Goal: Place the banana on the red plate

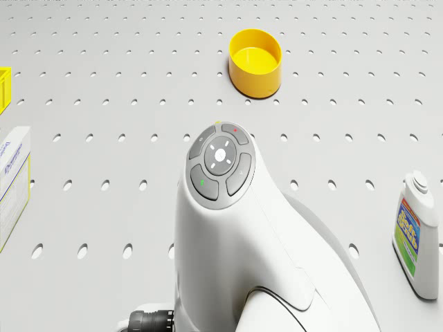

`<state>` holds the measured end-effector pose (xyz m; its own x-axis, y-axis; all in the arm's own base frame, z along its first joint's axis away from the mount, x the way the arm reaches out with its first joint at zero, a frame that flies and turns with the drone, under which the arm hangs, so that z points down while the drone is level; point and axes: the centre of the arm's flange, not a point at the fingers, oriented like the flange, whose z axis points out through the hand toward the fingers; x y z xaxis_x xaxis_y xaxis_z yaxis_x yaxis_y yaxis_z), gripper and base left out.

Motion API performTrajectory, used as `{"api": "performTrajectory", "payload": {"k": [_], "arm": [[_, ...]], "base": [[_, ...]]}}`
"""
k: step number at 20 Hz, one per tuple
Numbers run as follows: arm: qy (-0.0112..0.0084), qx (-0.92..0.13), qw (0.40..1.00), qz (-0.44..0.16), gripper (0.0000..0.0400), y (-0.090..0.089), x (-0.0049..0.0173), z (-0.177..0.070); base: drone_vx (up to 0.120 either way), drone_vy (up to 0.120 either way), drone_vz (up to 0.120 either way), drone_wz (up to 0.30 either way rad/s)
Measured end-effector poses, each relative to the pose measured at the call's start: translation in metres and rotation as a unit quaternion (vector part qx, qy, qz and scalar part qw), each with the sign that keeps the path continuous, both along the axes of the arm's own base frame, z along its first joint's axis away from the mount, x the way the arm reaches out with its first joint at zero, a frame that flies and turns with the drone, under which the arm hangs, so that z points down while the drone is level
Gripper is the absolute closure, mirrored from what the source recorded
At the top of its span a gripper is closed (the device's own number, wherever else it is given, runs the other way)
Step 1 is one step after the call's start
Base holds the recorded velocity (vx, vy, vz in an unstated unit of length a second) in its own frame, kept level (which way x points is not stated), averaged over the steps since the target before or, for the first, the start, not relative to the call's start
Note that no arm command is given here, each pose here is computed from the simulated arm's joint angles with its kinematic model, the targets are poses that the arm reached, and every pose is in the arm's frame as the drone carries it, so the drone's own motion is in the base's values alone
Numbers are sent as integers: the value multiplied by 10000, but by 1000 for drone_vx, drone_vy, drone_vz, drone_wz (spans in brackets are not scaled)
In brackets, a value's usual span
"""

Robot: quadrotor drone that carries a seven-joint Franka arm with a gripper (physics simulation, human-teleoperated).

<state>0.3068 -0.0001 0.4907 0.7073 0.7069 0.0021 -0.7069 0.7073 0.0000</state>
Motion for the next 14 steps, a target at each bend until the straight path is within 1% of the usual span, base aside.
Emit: {"api": "performTrajectory", "payload": {"k": [14], "arm": [[0, 0, 10000, 1, 0, 0, 0, 0]], "base": [[120, 0, 0, 0]]}}
